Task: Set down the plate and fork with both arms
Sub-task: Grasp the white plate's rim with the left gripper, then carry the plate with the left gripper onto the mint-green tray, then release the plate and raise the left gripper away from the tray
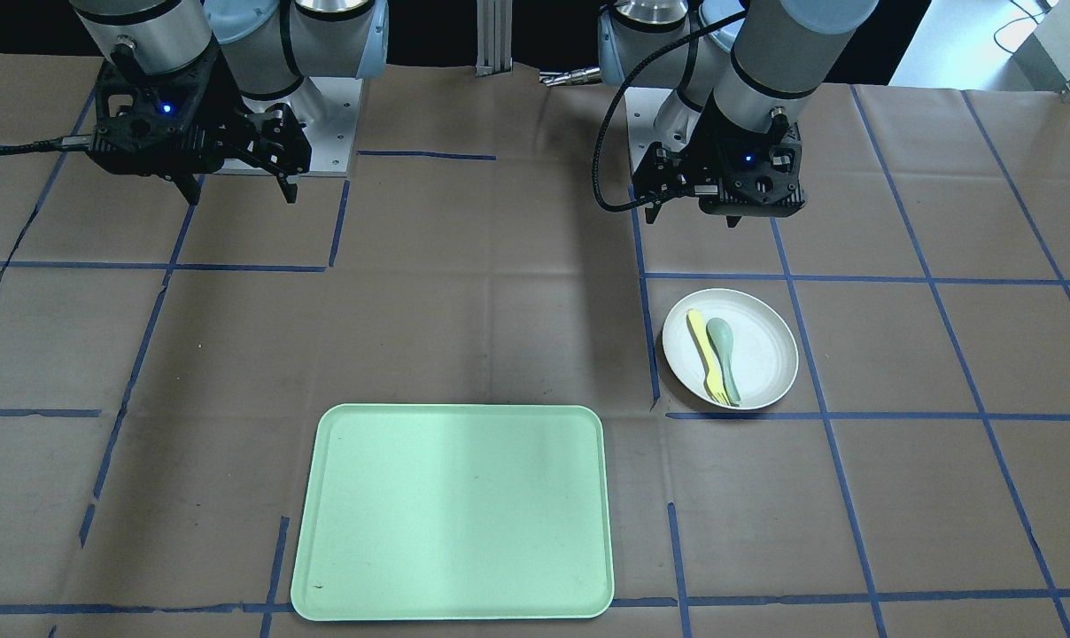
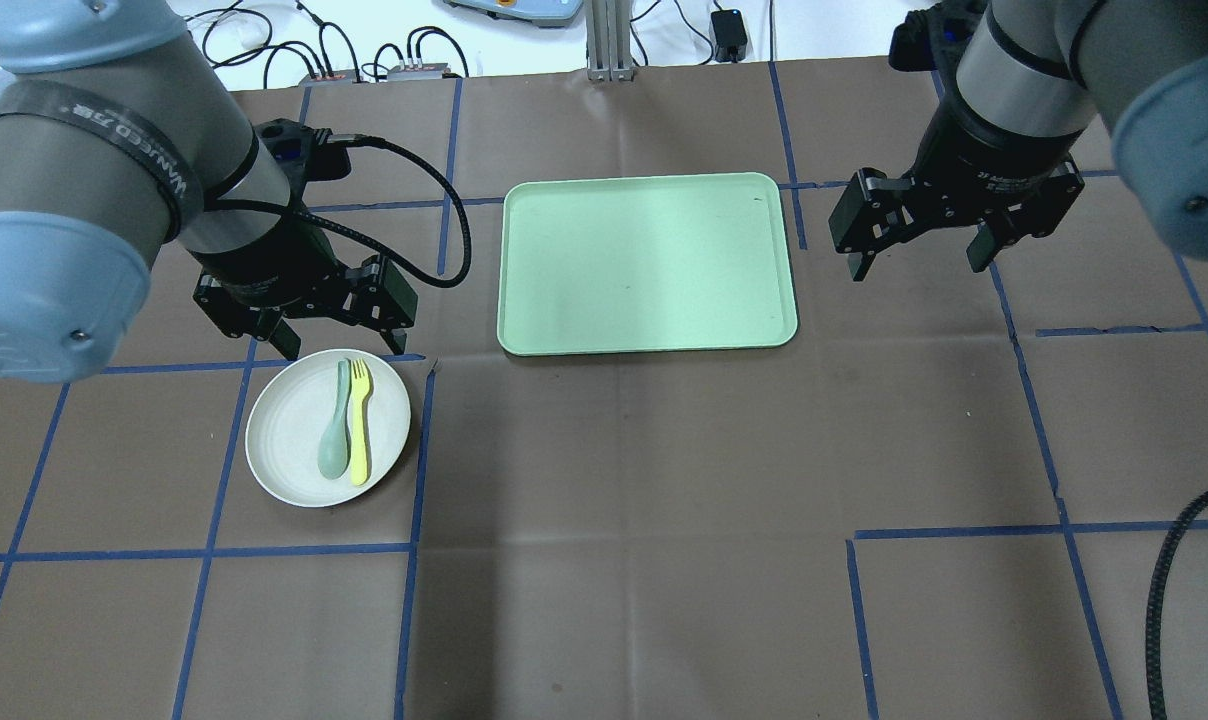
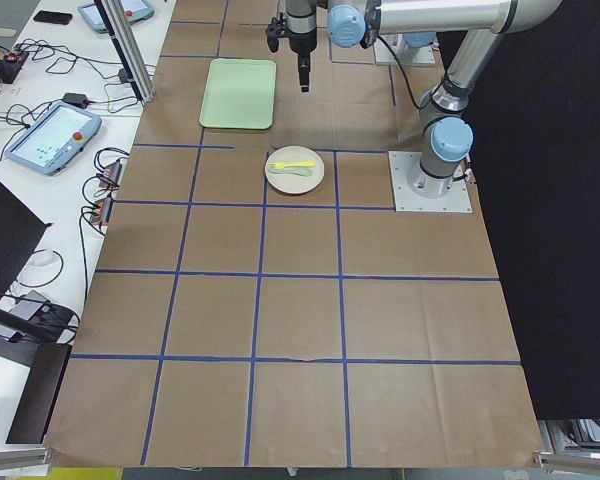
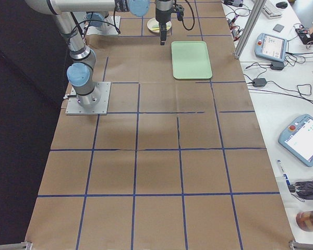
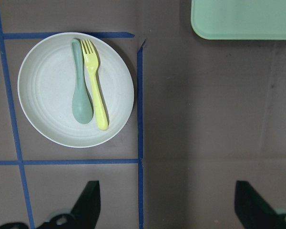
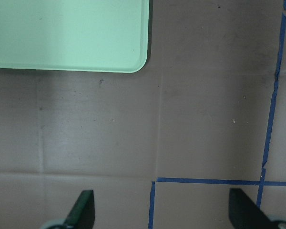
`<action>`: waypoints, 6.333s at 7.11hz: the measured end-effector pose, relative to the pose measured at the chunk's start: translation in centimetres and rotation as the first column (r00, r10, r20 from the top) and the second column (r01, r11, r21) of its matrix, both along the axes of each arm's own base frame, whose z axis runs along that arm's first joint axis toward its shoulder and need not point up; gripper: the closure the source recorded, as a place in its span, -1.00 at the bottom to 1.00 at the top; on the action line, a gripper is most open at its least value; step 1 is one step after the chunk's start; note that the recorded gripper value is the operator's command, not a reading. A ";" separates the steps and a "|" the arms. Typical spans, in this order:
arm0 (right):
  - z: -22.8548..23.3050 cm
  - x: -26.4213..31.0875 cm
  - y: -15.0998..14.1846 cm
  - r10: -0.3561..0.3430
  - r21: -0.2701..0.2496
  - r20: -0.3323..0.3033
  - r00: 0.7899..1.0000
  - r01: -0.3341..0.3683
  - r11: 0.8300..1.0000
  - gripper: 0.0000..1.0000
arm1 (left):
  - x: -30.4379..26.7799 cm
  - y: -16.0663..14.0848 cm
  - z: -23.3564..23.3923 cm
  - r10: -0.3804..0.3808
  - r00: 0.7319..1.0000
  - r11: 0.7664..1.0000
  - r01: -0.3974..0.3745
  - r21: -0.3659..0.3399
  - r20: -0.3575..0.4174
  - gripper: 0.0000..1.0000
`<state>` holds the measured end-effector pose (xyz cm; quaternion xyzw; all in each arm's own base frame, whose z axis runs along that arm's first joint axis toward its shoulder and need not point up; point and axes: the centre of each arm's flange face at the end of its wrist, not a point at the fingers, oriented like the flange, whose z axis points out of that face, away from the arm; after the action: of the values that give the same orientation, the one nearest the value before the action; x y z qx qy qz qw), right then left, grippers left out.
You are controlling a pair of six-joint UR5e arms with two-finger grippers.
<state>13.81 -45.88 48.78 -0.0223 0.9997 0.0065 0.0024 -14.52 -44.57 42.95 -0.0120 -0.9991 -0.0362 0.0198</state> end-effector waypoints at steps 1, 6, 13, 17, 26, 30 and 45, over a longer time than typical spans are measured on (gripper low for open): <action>0.0 0.0 0.0 0.000 0.000 0.000 1.000 0.000 1.000 -1.00 | 0.5 -0.2 -0.9 -0.010 1.000 1.000 0.010 -0.011 -0.001 -0.99; 0.0 0.0 0.0 0.001 0.000 0.000 1.000 -0.001 1.000 -1.00 | 12.8 -1.8 -11.5 -0.035 0.999 0.999 0.034 -0.034 -0.014 -0.99; 0.0 0.0 0.0 -0.001 0.000 0.000 1.000 0.001 1.000 -1.00 | 24.3 -4.1 -24.9 -0.039 0.997 0.999 0.040 0.007 -0.073 0.14; 0.0 0.0 0.0 0.000 0.000 0.000 1.000 0.000 1.000 -1.00 | 24.1 -3.2 -25.8 -0.017 0.990 0.997 0.027 0.071 -0.143 1.00; 0.0 0.1 0.0 0.000 0.000 0.001 1.000 0.000 1.000 -1.00 | 11.6 -7.7 -20.0 0.076 0.915 0.995 -0.095 -0.030 -0.396 1.00; 0.0 0.0 0.0 0.000 0.001 0.000 1.000 0.000 1.000 -1.00 | -0.4 -17.1 -19.8 0.082 0.902 0.996 -0.091 -0.002 -0.423 0.99; 0.0 0.1 -0.1 0.001 -0.013 -0.003 1.000 -0.001 1.000 -1.00 | -3.7 -10.8 -3.8 0.054 0.994 0.998 -0.051 0.030 -0.093 -0.99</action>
<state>13.89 -45.94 48.76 -0.0228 0.9997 0.0000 0.0006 -18.18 -55.39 39.15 0.0129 -0.9964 -0.0489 0.0678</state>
